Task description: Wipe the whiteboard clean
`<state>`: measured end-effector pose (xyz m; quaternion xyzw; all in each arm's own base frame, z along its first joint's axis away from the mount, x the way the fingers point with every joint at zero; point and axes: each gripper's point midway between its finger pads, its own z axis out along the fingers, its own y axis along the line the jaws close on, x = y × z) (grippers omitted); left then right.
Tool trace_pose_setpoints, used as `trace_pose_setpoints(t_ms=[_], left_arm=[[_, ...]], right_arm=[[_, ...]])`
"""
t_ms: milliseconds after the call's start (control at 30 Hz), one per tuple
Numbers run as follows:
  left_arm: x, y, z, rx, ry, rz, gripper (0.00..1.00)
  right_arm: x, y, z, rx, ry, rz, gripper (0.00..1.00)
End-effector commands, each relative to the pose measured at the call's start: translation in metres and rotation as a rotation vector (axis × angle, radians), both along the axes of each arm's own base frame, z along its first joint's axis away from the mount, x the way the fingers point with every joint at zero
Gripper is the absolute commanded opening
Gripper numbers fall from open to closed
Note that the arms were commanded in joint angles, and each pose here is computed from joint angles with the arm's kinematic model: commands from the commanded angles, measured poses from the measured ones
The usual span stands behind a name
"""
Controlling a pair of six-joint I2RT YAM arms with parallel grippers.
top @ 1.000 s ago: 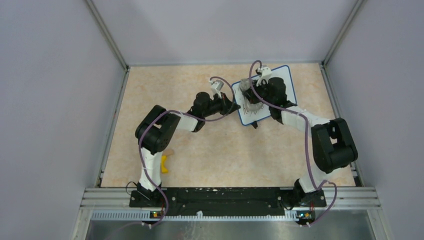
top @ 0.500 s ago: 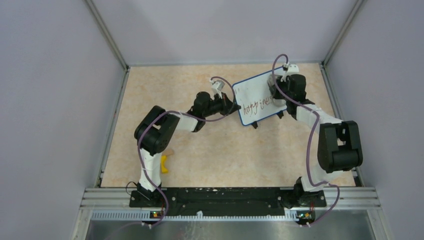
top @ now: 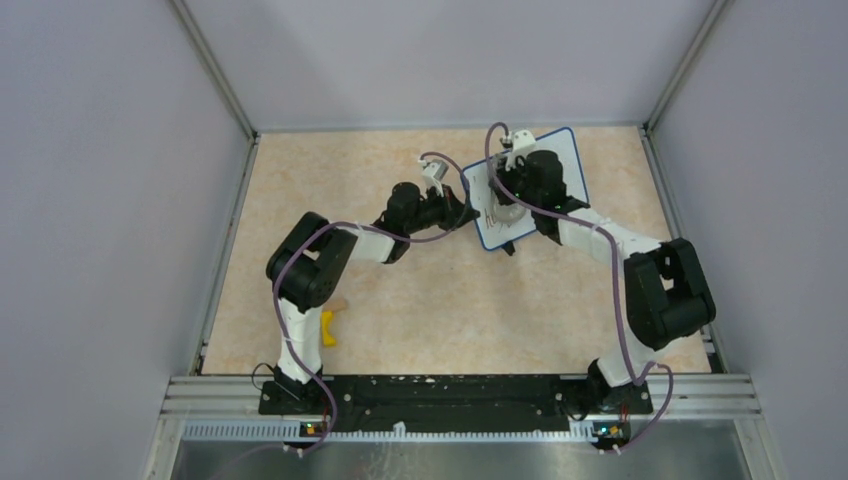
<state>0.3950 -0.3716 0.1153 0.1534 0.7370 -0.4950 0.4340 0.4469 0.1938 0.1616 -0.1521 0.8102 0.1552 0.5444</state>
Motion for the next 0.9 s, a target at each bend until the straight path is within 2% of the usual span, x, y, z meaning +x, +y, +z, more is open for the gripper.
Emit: trace_pose_setpoints(t_ms=[0, 167, 500, 867], left_arm=[[-0.008, 0.0, -0.012, 0.083, -0.049, -0.034, 0.0], [-0.009, -0.001, -0.013, 0.085, -0.049, -0.038, 0.0], [-0.009, -0.001, -0.012, 0.088, -0.056, -0.038, 0.0], [-0.009, 0.002, -0.015, 0.101, -0.056, -0.028, 0.0]], right_arm=[[-0.021, 0.066, 0.015, 0.07, -0.015, 0.264, 0.0], [-0.036, 0.097, 0.009, 0.107, 0.02, 0.431, 0.0], [-0.041, 0.121, 0.012, 0.119, 0.044, 0.543, 0.0], [0.017, 0.062, 0.034, 0.157, -0.008, 0.001, 0.0]])
